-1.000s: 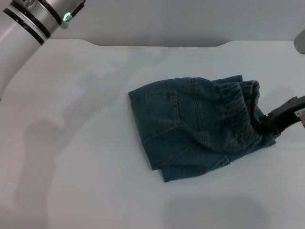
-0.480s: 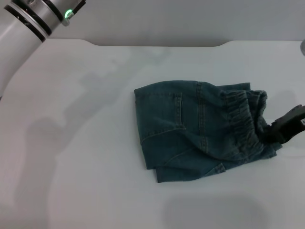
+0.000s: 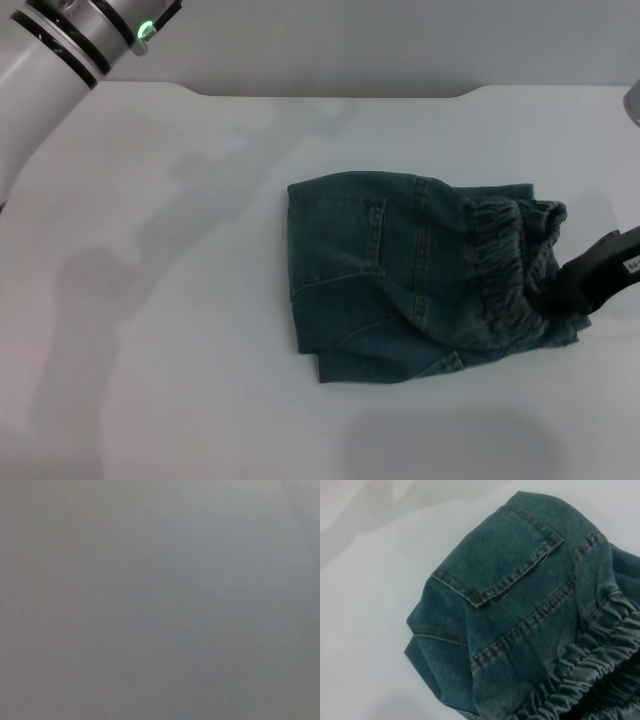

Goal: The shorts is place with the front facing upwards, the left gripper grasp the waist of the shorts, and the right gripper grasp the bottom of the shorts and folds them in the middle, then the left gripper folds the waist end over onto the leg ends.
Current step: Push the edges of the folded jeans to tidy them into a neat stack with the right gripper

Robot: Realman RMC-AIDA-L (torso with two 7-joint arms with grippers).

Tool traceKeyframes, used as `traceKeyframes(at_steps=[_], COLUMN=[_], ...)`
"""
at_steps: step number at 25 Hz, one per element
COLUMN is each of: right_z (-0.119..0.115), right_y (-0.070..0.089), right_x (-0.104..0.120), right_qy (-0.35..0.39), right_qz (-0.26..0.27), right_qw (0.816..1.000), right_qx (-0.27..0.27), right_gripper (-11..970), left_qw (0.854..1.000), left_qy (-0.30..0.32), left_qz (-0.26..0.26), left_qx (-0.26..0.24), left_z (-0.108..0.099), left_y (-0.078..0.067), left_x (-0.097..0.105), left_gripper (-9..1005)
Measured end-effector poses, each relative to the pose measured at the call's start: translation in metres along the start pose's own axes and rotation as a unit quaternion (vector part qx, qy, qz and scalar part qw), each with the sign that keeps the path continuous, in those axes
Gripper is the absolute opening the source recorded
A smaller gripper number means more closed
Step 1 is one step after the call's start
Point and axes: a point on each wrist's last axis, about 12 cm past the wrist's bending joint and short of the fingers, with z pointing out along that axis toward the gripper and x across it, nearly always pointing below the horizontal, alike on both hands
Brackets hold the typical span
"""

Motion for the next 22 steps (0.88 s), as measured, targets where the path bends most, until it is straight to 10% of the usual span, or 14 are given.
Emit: traceKeyframes(at_steps=[22], right_z=[-0.006], right_y=[-0.002], right_x=[0.001], right_qy=[-0.023], right_qz=[0.005], right_qw=[1.000], right_qx=[-0.007], right_gripper=[340], left_qw=[1.000], left_qy=[0.004], left_qz=[-0.001], left_qx=[0.002], left_z=[0.000], left_y=[-0.002], left_x=[0.002], left_gripper=[665])
